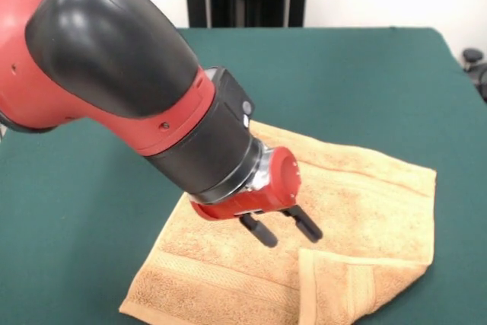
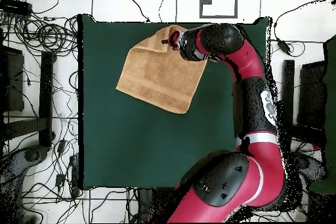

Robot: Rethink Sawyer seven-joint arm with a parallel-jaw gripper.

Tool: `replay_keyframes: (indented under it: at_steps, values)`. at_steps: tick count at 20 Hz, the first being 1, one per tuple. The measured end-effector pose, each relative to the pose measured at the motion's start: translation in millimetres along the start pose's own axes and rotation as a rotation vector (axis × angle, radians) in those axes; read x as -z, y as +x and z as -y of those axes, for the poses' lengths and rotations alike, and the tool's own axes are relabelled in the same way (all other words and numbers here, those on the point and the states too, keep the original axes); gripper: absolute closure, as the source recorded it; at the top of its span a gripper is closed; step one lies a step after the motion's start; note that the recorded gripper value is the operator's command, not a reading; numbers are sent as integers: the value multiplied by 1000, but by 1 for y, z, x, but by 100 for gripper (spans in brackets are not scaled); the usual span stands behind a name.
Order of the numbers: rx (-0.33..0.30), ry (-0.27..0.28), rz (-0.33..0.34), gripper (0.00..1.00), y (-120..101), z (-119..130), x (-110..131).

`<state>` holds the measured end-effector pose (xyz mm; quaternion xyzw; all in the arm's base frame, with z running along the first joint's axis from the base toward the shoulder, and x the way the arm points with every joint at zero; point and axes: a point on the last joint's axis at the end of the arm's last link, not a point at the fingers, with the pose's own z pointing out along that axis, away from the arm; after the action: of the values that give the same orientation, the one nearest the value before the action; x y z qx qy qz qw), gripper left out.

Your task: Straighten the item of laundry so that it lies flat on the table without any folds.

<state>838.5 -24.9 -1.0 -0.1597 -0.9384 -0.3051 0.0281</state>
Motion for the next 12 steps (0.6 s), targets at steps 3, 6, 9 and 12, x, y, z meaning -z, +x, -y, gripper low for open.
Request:
replay_keyframes:
  at_steps: [3, 6, 9, 12]
  values:
    - [-3, 15, 1, 0, 0, 5, 1]
    - [-4, 33, 5, 0, -1, 10, 1]
    - [-2, 57, 14, 0, -3, 13, 1]
    - [1, 70, 23, 0, -6, 14, -3]
